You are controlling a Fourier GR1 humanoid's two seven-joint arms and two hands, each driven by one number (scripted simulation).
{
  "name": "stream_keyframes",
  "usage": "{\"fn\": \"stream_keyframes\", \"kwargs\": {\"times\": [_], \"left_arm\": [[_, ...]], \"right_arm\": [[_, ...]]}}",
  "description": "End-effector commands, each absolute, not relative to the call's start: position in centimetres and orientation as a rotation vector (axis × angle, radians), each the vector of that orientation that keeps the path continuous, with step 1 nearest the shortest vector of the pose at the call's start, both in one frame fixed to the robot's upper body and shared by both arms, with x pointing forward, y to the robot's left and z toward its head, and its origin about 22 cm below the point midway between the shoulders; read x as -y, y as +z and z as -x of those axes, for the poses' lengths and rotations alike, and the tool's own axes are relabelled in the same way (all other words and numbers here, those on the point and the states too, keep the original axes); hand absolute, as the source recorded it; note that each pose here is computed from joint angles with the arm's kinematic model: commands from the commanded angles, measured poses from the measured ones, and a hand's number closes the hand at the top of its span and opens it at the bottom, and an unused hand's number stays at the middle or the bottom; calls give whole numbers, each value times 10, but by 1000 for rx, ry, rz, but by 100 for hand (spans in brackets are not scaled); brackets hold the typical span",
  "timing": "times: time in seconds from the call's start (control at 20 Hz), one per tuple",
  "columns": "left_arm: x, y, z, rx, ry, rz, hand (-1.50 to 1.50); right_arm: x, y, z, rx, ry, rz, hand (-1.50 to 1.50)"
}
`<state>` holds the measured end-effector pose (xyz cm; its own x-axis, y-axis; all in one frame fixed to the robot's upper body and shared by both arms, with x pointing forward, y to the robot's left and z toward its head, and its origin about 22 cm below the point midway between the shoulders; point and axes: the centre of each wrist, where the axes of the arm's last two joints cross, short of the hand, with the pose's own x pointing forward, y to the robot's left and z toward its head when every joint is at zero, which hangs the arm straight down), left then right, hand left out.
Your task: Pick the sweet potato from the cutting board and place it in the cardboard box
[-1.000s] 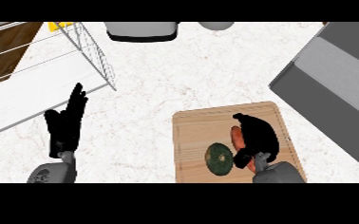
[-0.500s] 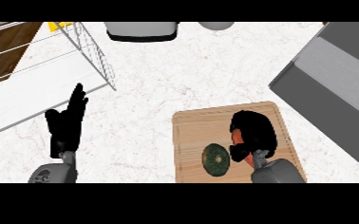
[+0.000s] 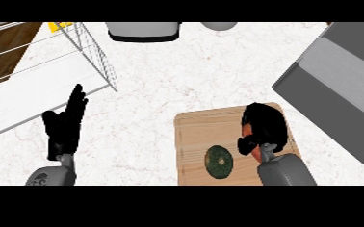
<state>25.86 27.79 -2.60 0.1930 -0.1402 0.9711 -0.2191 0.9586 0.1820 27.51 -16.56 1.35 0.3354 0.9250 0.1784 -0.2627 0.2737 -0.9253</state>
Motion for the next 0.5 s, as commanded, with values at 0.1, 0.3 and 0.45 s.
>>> {"fn": "stream_keyframes", "kwargs": {"times": [0.1, 0.3, 0.45], "left_arm": [[-264, -26, -261, 1378, 58, -322, 0], [-277, -36, -257, 1389, 58, -308, 0], [-283, -34, -262, 1370, 91, -325, 0]], "right_arm": [[176, 59, -289, 961, 936, 1039, 150], [144, 88, -260, 1073, 884, 1099, 150], [152, 127, -238, 1163, 820, 1154, 150]]}}
